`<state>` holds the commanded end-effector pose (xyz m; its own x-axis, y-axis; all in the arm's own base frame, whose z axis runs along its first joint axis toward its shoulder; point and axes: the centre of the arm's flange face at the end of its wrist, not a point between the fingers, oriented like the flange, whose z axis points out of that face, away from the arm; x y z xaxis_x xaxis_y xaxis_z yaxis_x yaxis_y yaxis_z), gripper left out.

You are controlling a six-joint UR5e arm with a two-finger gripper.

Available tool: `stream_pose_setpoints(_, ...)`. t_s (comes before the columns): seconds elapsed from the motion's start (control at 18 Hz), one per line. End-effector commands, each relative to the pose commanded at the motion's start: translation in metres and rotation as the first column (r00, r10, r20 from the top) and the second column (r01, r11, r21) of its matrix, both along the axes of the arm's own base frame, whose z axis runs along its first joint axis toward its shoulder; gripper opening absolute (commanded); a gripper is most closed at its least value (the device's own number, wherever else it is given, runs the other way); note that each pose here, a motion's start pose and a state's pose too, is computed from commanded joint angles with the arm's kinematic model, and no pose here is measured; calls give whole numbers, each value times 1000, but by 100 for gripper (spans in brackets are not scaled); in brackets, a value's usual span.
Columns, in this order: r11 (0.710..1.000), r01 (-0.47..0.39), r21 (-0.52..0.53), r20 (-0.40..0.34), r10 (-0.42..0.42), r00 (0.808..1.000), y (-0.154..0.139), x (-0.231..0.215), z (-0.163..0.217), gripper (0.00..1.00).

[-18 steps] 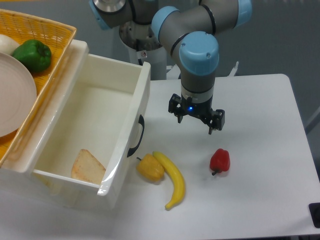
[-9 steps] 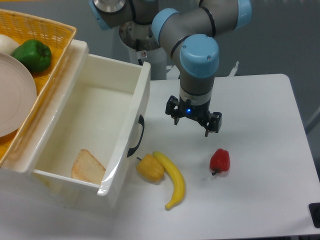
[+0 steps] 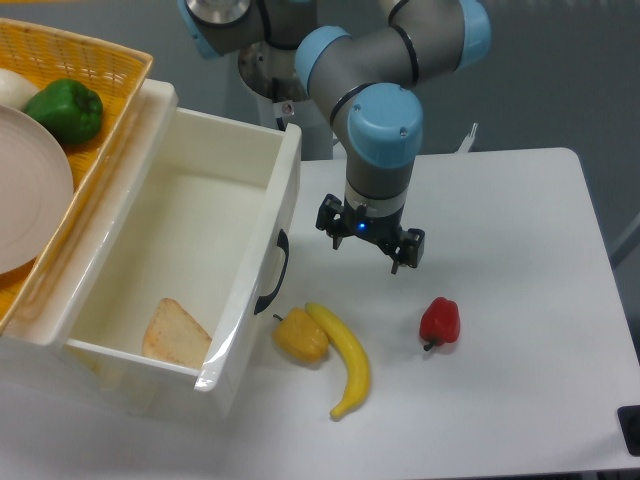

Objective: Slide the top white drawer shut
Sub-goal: 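Lower the gripper toward the front face of the open white drawer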

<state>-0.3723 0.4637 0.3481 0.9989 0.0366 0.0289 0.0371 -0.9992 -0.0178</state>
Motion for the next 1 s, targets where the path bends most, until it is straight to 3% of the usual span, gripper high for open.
stream_pose_setpoints(0.33,997,-19,73,87,13,996,14,4,-11,100)
stream_pose_setpoints(0.44,995,-83,61,113,76,991,18,3,-21,100)
stream_pose_setpoints(1.0,988,-134,72,160,121,980,29,-3,-35,100)
